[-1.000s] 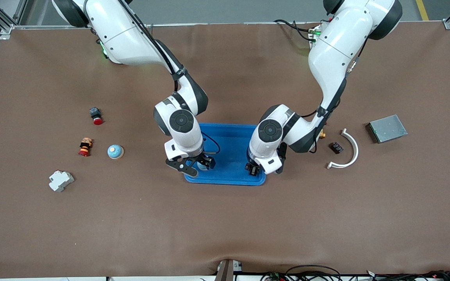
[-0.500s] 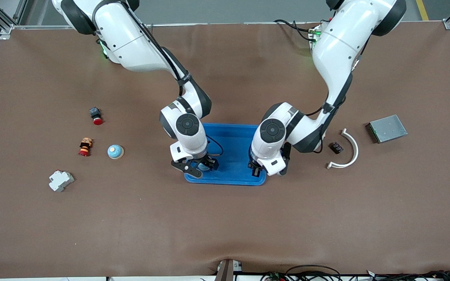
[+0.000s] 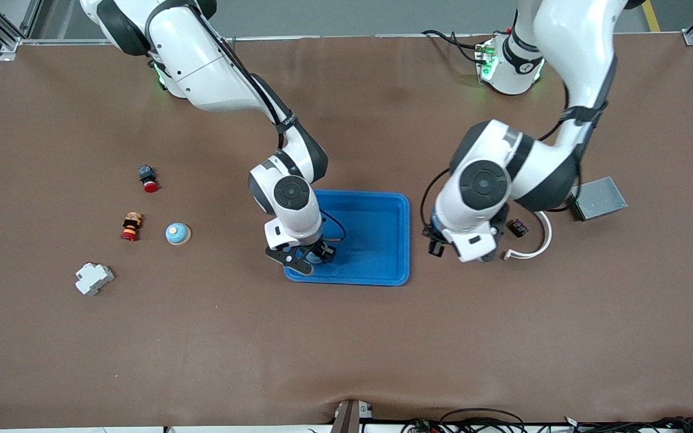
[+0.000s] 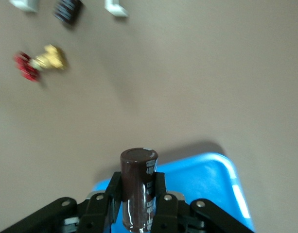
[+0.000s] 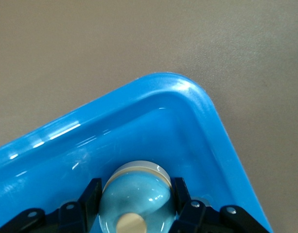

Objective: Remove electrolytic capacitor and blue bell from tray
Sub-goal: 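Carry the bell beside the first bell while the left gripper carries the capacitor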

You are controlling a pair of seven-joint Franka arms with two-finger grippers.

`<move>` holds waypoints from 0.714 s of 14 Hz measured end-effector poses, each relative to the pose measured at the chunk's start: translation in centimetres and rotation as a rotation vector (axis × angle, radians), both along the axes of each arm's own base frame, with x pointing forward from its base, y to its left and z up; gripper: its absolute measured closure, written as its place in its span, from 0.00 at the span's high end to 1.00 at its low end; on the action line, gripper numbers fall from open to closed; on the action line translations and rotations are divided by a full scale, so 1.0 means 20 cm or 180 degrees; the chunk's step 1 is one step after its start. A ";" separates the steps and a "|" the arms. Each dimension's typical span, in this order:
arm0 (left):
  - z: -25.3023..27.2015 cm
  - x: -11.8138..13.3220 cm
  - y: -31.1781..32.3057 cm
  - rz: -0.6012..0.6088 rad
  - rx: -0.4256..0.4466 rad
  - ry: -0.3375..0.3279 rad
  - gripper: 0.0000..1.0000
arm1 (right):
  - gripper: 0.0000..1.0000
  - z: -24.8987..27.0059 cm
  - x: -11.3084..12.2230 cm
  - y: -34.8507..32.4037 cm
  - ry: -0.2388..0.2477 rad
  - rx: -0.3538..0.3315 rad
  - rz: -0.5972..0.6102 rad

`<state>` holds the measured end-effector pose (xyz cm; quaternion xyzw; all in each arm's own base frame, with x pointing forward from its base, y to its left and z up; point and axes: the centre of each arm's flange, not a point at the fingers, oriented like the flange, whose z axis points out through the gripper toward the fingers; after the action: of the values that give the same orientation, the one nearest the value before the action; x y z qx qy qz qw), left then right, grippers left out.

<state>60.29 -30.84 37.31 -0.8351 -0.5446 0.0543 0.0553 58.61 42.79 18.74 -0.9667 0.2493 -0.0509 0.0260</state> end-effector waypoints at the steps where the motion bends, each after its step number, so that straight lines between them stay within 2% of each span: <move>1: -0.01 -0.04 0.06 -0.0066 0.0046 0.0092 0.31 | 0.65 0.01 0.00 0.01 -0.0004 0.0008 -0.0035; 4: -0.10 -0.21 0.19 -0.0235 0.0197 0.0350 0.31 | 0.65 0.07 0.02 0.04 -0.0033 0.0036 -0.0081; 8: -0.29 -0.41 0.30 -0.0290 0.0357 0.0645 0.31 | 0.65 0.24 0.10 0.04 0.0052 -0.0072 -0.0109; 10: -0.40 -0.47 0.32 -0.0303 0.0386 0.0723 0.31 | 0.65 0.30 0.17 -0.05 0.0066 -0.0132 0.0068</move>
<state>50.80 -24.47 29.33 -0.8436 -0.4969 0.1128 0.1695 62.06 41.78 24.84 -0.9701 0.2381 -0.0457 0.0039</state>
